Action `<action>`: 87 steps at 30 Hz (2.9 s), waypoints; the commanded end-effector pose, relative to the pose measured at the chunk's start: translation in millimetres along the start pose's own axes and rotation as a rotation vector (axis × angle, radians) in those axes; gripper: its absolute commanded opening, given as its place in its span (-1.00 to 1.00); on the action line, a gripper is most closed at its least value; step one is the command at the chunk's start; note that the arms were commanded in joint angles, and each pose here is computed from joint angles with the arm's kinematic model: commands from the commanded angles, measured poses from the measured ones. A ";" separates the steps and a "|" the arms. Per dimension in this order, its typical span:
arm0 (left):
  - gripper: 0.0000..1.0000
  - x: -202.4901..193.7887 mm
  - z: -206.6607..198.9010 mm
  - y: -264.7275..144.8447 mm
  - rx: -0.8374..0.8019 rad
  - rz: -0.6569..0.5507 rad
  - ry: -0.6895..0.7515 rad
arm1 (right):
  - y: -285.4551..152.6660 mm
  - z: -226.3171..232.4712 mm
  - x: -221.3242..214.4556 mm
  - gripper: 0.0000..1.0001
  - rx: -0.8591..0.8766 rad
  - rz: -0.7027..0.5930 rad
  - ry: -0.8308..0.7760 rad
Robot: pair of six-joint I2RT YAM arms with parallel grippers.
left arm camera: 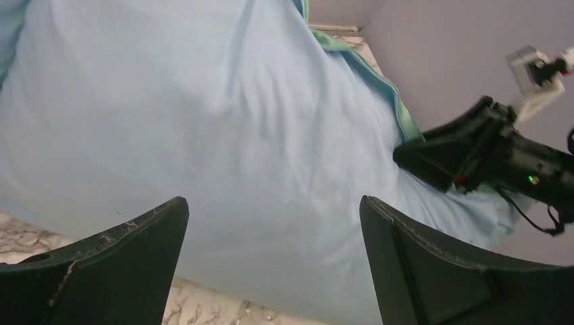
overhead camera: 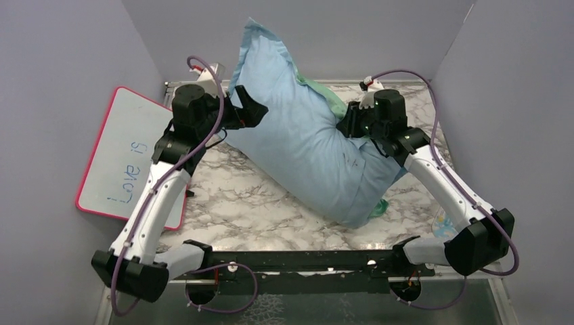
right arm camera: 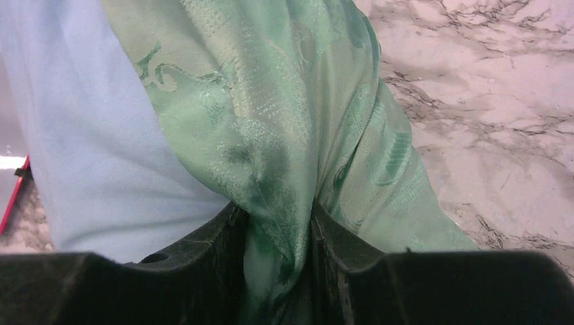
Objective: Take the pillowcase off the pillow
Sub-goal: Turn over the pillow at the center of the board.
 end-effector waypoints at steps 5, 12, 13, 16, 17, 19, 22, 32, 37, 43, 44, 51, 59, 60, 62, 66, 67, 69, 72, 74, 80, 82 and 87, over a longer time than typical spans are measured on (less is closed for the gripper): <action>0.97 -108.0 23.6 -24.5 0.012 0.141 -0.114 | 34.8 -20.8 -60.5 0.10 -0.033 0.297 0.077; 0.98 -188.8 30.4 -34.4 -0.121 0.211 -0.331 | 44.5 -32.8 -86.6 0.51 -0.081 0.433 0.064; 0.97 -192.6 30.6 -35.7 -0.125 0.210 -0.341 | 41.8 -34.5 -85.2 0.53 -0.109 0.417 0.057; 0.97 -201.0 31.5 -39.6 -0.130 0.214 -0.351 | 24.1 -37.3 -67.3 0.58 -0.222 0.323 0.026; 0.97 -203.9 32.0 -40.5 -0.131 0.222 -0.355 | 15.1 -37.5 -58.1 0.61 -0.261 0.273 0.014; 0.97 -210.5 33.5 -41.6 -0.126 0.236 -0.367 | -3.7 -36.7 -42.4 0.68 -0.319 0.177 0.004; 0.98 -219.0 34.8 -42.0 -0.131 0.243 -0.394 | -32.8 -32.9 -26.2 0.76 -0.333 0.054 -0.009; 0.98 -226.2 27.0 -31.2 -0.231 0.233 -0.411 | -48.5 -25.2 -96.9 0.86 -0.064 0.173 0.176; 0.97 -235.1 10.9 -14.8 -0.271 0.268 -0.398 | -21.8 -28.8 -163.8 0.72 0.055 0.457 0.362; 0.70 -245.1 -7.0 3.2 -0.284 0.348 -0.342 | -20.8 -21.7 -196.7 0.07 0.246 0.530 0.504; 0.54 -246.1 -7.7 3.4 -0.274 0.346 -0.337 | -23.9 -21.5 -196.9 0.01 0.245 0.516 0.503; -0.97 -224.7 -11.9 -8.0 -0.181 0.246 -0.293 | -59.3 -8.2 -182.3 -0.27 0.397 0.456 0.454; -1.00 -171.8 -16.7 -15.8 -0.067 0.205 -0.049 | -118.3 14.0 -165.1 -0.59 0.782 0.408 0.294; -1.00 -168.3 -19.3 -11.3 -0.092 0.215 -0.028 | -125.8 15.0 -165.9 -0.60 0.815 0.405 0.279; -1.00 -159.1 -26.4 3.6 -0.153 0.231 0.004 | -137.7 15.8 -170.4 -0.63 0.866 0.410 0.267; -1.00 -129.6 -41.6 52.0 -0.219 0.253 0.062 | -144.6 13.0 -175.6 -0.24 0.816 0.407 0.266; -1.00 -119.9 -44.1 65.3 -0.207 0.243 0.081 | -143.3 11.8 -173.2 -0.09 0.758 0.399 0.268; -0.95 -100.9 -45.6 85.6 -0.146 0.212 0.116 | -143.0 10.3 -163.8 0.15 0.647 0.360 0.256; 0.01 -74.1 -41.8 95.9 0.000 0.180 0.146 | -151.5 9.3 -140.2 0.35 0.483 0.265 0.209; 0.45 -64.2 -37.7 89.0 0.050 0.156 0.156 | -159.5 11.6 -123.7 0.48 0.441 0.210 0.171; 0.98 -75.5 -11.5 35.9 0.200 0.088 0.073 | -155.4 21.8 -93.6 0.50 0.460 0.201 0.132; 0.98 -82.0 -2.9 15.3 0.223 0.056 0.001 | -149.6 23.4 -82.6 0.49 0.440 0.208 0.110; 0.98 -116.4 5.1 -23.8 0.175 0.065 -0.101 | -117.7 27.4 -60.0 0.47 0.401 0.208 0.100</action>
Point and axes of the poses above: each gripper's point midway between its finger pads, its own y axis out along the fingers, its own z axis along the line the jaws close on, x = y × z, the point moved 10 cm from there along -y, back along the fingers, and after that the axes turned 7 degrees about y, right-handed, at the moved point
